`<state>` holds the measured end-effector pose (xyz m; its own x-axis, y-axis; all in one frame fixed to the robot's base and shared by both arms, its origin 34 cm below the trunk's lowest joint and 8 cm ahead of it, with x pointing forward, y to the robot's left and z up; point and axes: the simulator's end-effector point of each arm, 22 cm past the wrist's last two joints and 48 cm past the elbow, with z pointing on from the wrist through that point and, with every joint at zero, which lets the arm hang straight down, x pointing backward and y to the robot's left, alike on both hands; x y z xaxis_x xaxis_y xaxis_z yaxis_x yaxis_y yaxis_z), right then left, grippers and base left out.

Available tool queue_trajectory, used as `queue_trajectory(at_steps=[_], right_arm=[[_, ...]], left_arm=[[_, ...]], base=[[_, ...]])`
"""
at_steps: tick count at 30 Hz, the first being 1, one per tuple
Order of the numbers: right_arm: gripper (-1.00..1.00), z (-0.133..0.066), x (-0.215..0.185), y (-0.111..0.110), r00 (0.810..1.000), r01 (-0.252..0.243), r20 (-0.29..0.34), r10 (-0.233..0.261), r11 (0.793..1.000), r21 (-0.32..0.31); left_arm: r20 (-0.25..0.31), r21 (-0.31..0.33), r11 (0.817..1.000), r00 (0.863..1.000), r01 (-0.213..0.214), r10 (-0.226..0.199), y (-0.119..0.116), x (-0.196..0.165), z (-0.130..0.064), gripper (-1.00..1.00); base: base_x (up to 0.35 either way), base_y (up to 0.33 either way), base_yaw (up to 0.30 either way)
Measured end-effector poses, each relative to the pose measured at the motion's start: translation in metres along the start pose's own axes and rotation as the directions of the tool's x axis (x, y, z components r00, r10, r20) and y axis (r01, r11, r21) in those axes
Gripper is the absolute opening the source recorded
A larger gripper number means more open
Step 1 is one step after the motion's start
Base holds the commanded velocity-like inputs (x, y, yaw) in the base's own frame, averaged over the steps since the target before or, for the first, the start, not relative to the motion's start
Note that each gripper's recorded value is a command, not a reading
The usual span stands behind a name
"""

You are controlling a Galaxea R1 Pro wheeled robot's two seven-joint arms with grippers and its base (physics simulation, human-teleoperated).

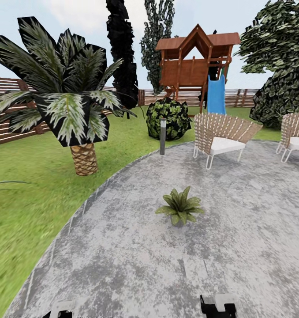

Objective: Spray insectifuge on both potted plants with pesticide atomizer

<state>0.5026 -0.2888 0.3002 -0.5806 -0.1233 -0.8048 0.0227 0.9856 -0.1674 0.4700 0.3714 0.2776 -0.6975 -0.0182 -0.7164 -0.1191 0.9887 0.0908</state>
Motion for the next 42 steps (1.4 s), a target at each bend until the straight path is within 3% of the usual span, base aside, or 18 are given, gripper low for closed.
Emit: queue_trajectory(at_steps=[20,22,24,42], right_arm=[[1.0,-0.008,-0.016,-0.004,1.0,0.0,-0.01,0.0,1.0,0.003],[1.0,-0.008,-0.016,-0.004,1.0,0.001,-0.01,-0.001,1.0,0.003],[1.0,-0.008,-0.016,-0.004,1.0,0.001,-0.01,-0.001,1.0,0.003],[1.0,-0.008,-0.019,-0.004,1.0,-0.001,-0.005,0.001,1.0,0.004]], left_arm=[[-0.01,-0.006,1.0,1.0,0.001,-0.001,0.004,-0.015,-0.011,-1.0],[-0.006,-0.067,0.997,0.999,0.036,-0.037,0.018,-0.016,-0.011,-1.0],[-0.006,-0.079,0.996,0.999,0.037,-0.037,0.02,-0.016,-0.012,-1.0],[-0.005,-0.076,0.997,1.0,0.025,-0.026,0.017,-0.017,-0.012,-1.0]], base=[[0.0,0.0,0.278],[0.0,0.0,0.278],[0.0,0.0,0.278],[0.0,0.0,0.279]])
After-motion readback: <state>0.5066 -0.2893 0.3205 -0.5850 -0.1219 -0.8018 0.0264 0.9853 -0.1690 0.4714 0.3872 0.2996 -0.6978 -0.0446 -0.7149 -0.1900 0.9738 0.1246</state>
